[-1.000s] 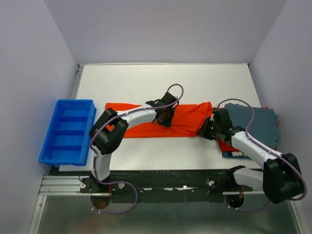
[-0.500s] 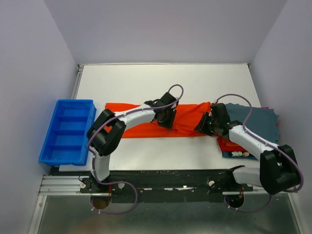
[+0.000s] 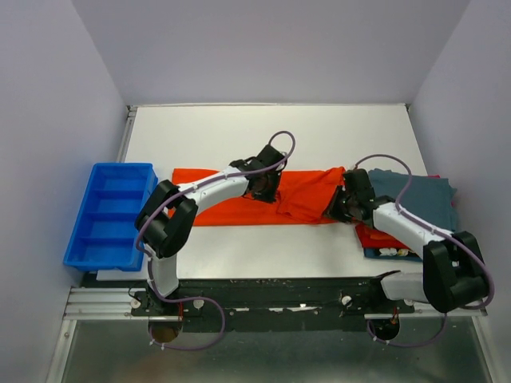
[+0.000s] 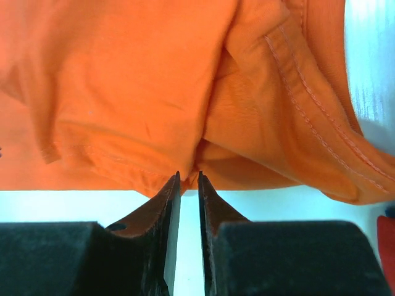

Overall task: Fold and stack the t-shirts
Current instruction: Fold the other side of the tshirt into a rectangle

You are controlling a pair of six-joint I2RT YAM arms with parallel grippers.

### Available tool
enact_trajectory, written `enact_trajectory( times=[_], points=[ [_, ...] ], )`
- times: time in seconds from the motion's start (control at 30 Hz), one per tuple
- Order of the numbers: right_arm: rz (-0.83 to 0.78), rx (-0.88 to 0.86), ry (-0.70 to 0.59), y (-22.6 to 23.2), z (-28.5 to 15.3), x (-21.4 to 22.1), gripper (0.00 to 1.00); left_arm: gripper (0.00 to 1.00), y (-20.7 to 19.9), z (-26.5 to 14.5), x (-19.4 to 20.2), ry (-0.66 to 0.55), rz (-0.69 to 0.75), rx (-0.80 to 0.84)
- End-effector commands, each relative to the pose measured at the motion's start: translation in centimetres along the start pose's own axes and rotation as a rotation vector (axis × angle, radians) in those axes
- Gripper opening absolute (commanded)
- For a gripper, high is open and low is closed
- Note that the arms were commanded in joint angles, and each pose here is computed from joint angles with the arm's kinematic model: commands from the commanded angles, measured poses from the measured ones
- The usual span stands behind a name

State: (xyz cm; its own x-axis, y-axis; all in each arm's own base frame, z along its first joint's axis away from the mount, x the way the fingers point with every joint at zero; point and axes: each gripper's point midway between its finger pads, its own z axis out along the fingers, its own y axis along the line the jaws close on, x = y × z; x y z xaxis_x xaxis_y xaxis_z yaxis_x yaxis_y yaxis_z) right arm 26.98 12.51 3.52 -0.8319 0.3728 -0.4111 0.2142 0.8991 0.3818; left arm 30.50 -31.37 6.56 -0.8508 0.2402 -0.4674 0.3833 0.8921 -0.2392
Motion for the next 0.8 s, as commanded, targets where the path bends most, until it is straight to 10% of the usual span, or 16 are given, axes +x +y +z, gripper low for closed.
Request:
enact_trajectory(
  times=[0.0, 0.23, 0.43, 0.77],
  points=[
    [-0.039, -0.039, -0.061, 0.5, -1.6, -0.8, 0.27, 0.04, 0.1, -1.2, -2.5, -0.067, 0.018, -0.041],
    [-0.090, -0.171, -0.043, 3.4, -1.7, -1.3, 0.33, 0.04, 0.5, -0.3, -6.0, -0.141, 0.036, -0.088],
    [-0.115, -0.177, 0.056, 4.3, 0.9, -0.1, 0.01, 0.04, 0.6, 2.9, -9.3, -0.197, -0.020, -0.059],
    [-0.047, -0.099, 0.147, 0.9, 0.2, 5.2, 0.01, 0.04, 4.2, 8.1, -8.0, -0.052, -0.063, -0.192]
  ],
)
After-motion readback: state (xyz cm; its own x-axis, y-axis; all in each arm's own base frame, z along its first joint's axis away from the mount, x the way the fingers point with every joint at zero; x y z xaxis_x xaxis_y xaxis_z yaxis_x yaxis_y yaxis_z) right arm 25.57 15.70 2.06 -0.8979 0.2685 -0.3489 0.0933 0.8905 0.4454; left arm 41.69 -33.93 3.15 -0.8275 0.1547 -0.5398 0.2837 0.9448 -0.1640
